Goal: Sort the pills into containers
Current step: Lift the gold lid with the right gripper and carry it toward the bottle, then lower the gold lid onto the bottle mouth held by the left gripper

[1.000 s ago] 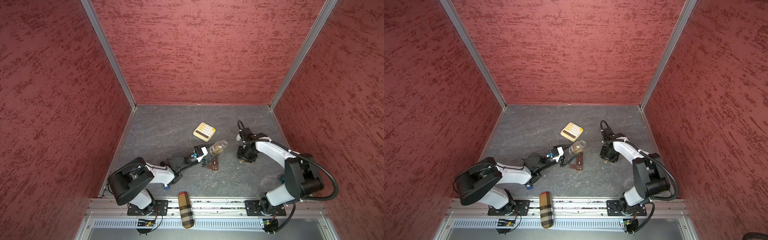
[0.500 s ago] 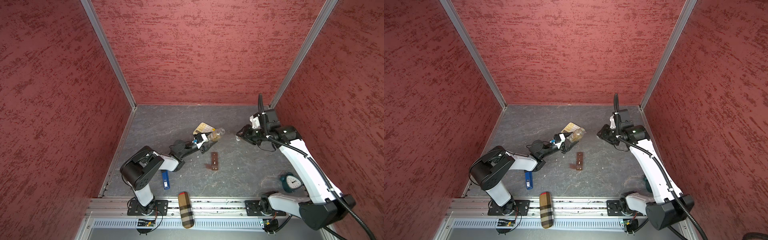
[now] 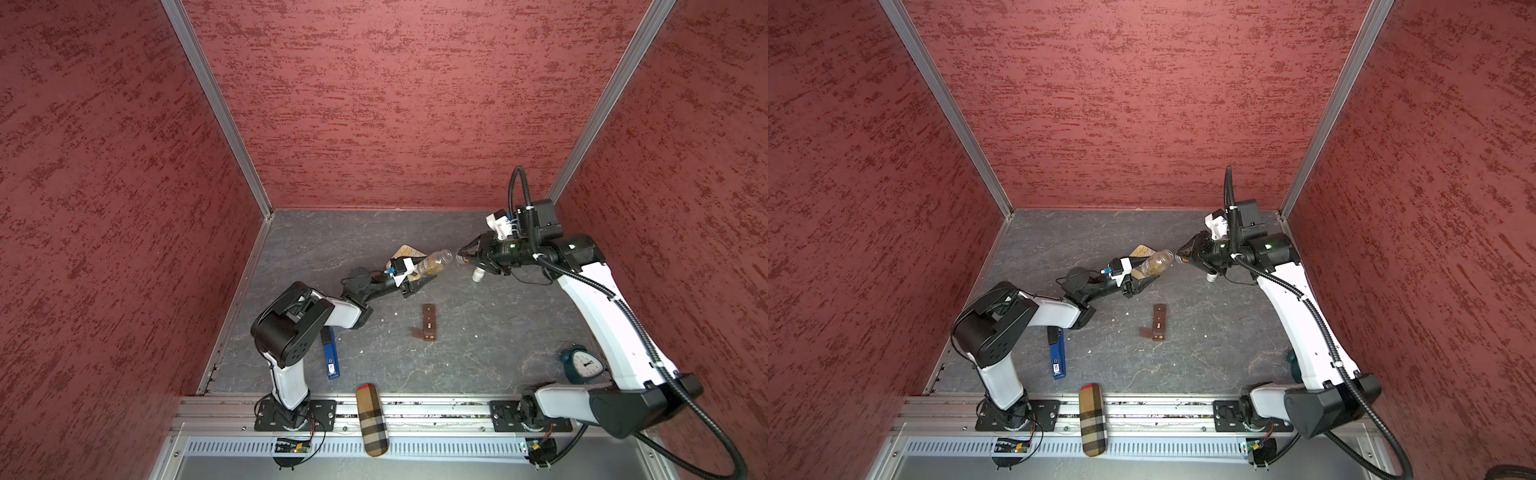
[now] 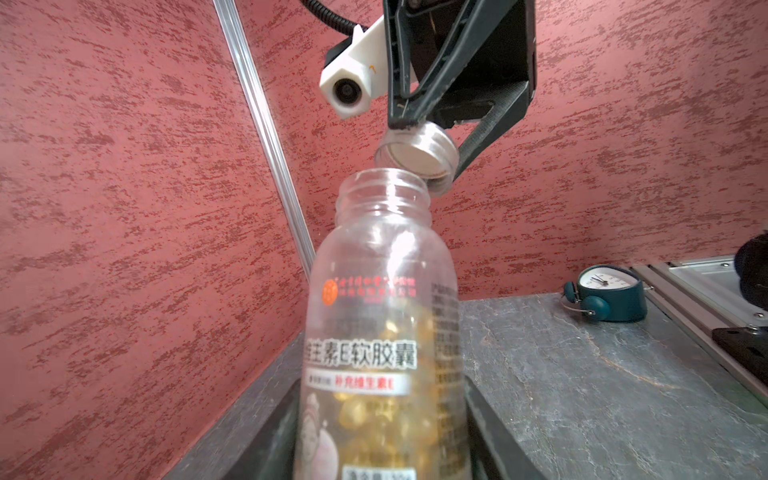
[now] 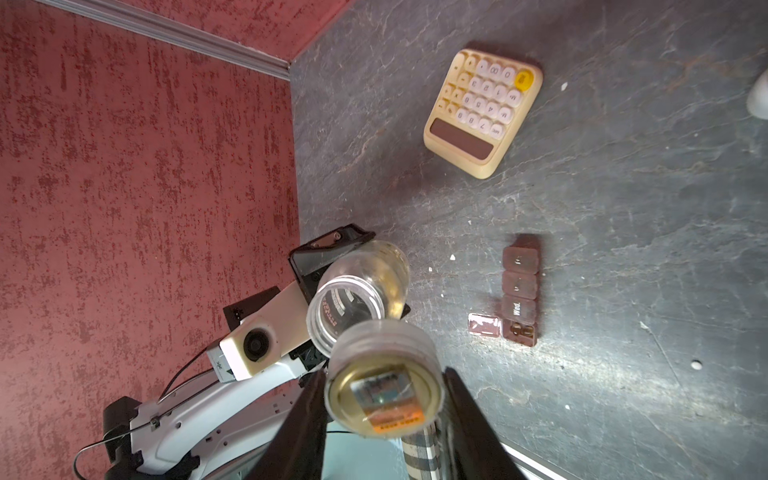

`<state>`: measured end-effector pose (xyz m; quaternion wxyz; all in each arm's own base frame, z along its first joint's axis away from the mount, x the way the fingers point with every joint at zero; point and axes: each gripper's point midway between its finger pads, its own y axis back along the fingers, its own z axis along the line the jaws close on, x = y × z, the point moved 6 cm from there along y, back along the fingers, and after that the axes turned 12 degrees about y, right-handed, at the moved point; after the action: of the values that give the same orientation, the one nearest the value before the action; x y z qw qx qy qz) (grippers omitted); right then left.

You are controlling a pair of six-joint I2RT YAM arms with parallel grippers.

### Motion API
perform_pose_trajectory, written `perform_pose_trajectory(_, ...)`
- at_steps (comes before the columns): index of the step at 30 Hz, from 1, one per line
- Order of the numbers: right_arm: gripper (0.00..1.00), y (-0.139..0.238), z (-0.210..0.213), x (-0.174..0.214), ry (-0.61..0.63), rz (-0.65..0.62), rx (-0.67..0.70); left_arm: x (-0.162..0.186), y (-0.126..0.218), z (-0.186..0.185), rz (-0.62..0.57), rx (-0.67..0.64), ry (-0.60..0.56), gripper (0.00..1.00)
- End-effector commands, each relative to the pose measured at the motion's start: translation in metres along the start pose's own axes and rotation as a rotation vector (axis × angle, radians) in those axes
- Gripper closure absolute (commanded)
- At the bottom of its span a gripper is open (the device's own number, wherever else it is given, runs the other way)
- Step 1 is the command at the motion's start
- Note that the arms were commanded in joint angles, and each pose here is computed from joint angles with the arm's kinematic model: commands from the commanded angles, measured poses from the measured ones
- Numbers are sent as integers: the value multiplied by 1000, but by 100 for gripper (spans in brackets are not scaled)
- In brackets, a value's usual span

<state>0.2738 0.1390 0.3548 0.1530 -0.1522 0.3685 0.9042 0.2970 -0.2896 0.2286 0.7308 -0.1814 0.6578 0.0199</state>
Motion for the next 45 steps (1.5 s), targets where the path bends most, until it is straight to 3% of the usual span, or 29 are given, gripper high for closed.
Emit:
perform_pose_trajectory(1,60,3,9,-1,39,15,-55,4,-2,0,3,59,21,100)
perform_pose_trajectory(45,59,-28,-13,10,53,168,-39,22,-6,-25,44,180,50,100)
